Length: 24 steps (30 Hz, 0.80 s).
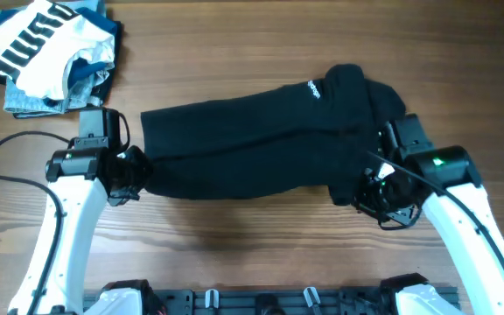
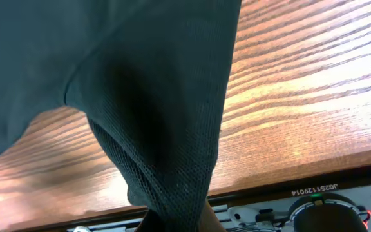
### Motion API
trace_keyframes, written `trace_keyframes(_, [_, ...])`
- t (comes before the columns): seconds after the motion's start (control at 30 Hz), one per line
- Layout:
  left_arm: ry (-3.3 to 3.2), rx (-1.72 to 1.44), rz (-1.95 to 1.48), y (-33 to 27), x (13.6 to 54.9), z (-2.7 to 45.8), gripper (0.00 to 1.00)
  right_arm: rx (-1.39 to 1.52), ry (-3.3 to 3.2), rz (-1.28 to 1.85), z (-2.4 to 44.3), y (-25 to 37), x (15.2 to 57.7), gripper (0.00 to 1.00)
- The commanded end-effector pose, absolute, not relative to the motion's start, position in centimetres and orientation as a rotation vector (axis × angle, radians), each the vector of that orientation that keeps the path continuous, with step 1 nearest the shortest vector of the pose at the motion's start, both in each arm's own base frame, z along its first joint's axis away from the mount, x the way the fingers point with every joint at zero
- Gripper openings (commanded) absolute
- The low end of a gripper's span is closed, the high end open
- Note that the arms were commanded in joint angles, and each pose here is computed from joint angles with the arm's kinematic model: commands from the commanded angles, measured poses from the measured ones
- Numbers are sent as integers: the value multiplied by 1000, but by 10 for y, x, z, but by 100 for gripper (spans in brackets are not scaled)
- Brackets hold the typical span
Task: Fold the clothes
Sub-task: 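Grasp the near shirt edge with both grippers and fold it upward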
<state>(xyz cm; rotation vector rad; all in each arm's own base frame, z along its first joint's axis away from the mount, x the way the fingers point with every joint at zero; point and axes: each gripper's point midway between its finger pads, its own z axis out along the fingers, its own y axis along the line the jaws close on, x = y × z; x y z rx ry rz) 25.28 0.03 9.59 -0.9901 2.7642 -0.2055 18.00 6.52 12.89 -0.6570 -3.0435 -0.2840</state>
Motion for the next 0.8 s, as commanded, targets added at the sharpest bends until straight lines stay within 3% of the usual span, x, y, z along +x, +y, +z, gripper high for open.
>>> trace_keyframes(0.0, [2715, -946, -124, 12, 263, 103, 4, -635, -3177, -277, 137, 56, 206, 4])
trace_keyframes(0.27, [2676, -947, -45, 25, 307, 67, 4, -633, -3423, -414, 103, 56, 351, 4])
trace_keyframes(0.43, [2617, -935, -43, 30, 345, 40, 4, -611, -3558, -466, 114, 50, 427, 4])
trace_keyframes(0.7, [2544, -912, -73, 31, 370, 35, 4, -623, -3473, -360, 74, 45, 426, 4])
trace_keyframes(0.73, [2529, -908, -79, 32, 373, 37, 13, -626, -3475, -347, 73, 44, 426, 10])
trace_keyframes(0.77, [2513, -902, -86, 32, 377, 39, 43, -629, -3478, -336, 73, 43, 426, 33])
